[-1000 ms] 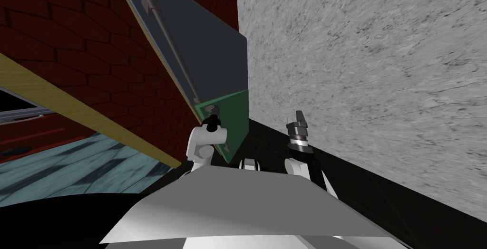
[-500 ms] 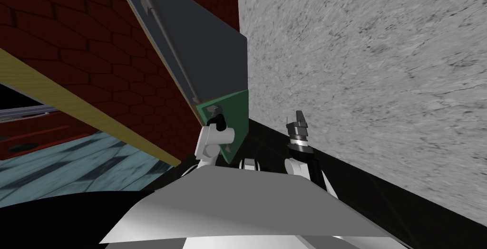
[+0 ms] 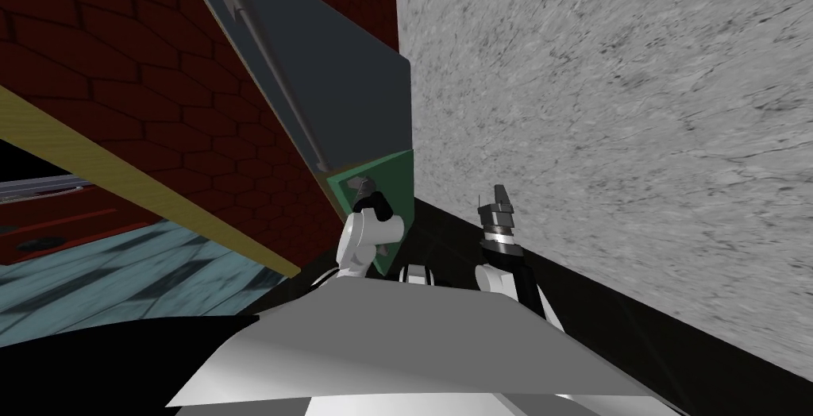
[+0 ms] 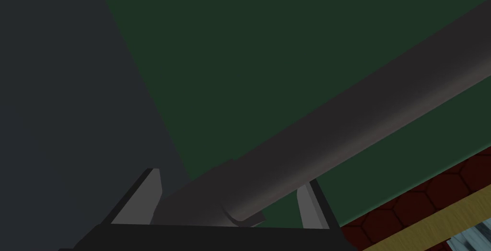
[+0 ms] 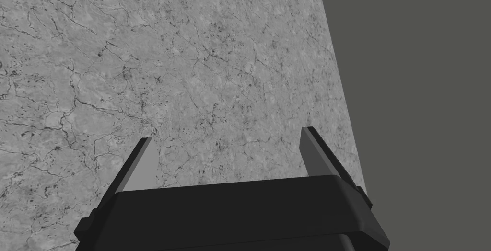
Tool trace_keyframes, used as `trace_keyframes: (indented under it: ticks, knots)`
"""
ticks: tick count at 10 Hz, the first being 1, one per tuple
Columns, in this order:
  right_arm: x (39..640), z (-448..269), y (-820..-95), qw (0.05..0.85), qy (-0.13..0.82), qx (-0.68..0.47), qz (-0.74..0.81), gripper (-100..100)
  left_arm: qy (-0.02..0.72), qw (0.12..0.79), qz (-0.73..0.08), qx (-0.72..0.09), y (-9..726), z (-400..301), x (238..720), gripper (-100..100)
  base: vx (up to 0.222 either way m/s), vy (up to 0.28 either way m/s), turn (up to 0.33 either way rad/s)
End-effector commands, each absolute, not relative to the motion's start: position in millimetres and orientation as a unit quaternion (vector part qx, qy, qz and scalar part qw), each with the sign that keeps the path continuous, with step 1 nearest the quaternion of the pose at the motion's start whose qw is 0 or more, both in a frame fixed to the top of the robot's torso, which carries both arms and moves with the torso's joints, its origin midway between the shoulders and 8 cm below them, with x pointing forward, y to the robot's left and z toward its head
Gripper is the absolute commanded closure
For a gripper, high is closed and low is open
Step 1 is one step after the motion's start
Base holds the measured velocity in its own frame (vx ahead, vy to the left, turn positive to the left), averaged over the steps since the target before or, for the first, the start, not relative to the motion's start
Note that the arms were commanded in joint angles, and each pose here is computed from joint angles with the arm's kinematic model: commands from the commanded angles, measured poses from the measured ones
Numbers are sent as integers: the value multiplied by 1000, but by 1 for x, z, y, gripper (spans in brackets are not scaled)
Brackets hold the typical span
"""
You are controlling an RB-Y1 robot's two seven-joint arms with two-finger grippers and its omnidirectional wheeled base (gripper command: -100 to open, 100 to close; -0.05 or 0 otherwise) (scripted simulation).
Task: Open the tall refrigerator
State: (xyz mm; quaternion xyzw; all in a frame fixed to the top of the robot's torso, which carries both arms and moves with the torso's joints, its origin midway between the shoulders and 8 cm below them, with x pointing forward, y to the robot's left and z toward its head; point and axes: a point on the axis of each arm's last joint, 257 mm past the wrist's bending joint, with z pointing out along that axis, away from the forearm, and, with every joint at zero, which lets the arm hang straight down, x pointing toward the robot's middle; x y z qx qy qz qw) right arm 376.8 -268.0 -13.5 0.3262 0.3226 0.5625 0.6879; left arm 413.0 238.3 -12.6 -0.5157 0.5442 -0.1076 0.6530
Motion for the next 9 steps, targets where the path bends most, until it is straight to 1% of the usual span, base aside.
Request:
trace_keyframes:
  ticks: [1,2,4,5,8,9]
  knots:
    - [377,-13,-268,688,323,326,563,0,543,657,-102,-512,227,-14,405,100,6,-13,-4]
    - [377,-13,-268,688,323,326,562,0,529,661,-106,-521,218,-6,403,100,-6,-47,38]
    - [377,-13,-268,688,323,326,563,0,523,667,-95,-521,214,-7,391,100,6,-42,0]
    - [377,-13,-268,688,323,326,562,0,509,673,-104,-526,203,1,389,100,5,-56,54]
    - [377,-13,-268,688,323,326,562,0,498,682,-94,-527,198,1,372,100,0,-27,16]
    - [377,-13,-268,688,323,326,562,0,477,690,-104,-535,190,11,368,100,10,-46,51]
